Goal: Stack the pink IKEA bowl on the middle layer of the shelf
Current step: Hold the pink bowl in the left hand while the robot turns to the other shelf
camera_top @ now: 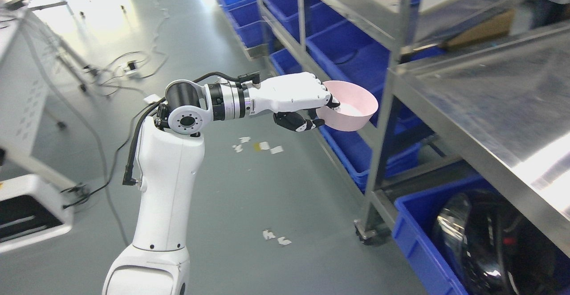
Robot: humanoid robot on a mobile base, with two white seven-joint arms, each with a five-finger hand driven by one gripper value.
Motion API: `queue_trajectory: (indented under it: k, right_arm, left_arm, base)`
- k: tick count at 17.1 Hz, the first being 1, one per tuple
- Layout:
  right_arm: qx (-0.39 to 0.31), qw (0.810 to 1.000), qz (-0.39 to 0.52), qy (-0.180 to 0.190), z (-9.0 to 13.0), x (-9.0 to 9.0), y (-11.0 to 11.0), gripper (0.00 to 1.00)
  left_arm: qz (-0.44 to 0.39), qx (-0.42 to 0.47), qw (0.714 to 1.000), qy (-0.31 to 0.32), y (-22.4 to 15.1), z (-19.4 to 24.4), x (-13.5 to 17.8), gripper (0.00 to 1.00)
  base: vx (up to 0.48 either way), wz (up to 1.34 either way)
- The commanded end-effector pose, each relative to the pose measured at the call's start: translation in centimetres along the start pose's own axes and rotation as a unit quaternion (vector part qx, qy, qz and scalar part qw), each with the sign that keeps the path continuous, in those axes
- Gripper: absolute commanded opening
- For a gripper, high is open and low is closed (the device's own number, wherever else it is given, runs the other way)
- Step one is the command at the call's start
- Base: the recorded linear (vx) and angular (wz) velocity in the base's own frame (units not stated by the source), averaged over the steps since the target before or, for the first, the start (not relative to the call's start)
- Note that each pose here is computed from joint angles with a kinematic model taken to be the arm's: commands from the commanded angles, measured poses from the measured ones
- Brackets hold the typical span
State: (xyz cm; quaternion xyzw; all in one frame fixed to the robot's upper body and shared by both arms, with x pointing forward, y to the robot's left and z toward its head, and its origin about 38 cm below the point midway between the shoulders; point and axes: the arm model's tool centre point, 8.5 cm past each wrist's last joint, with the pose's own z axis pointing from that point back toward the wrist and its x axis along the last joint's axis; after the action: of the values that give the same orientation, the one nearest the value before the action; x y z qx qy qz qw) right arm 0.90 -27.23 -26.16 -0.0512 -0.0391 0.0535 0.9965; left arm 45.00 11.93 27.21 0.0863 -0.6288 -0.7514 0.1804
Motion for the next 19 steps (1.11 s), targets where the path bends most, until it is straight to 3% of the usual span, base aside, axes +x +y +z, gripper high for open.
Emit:
queue_trajectory:
  k: [1, 10, 19]
  right_arm:
    - [-0.008, 1.0, 0.001, -0.005, -0.04, 0.18, -1.11, 1.0]
    - [-0.008, 1.0, 0.001, -0.005, -0.04, 0.18, -1.11, 1.0]
    - [-0.008, 1.0, 0.001, -0.005, -0.04, 0.18, -1.11, 1.0]
  left_arm:
    - [-0.026, 0.006, 1.0, -0.004, 0.39, 0.42, 1.24, 0.01]
    - [-0.028, 0.007, 1.0, -0.004, 0.29, 0.48, 1.44, 0.01]
    - [-0.027, 0.012, 1.0, -0.004, 0.32, 0.48, 1.45, 0.01]
  base:
    - [0.026, 1.16]
    - [0.096, 0.78]
    - [0.306, 0.11]
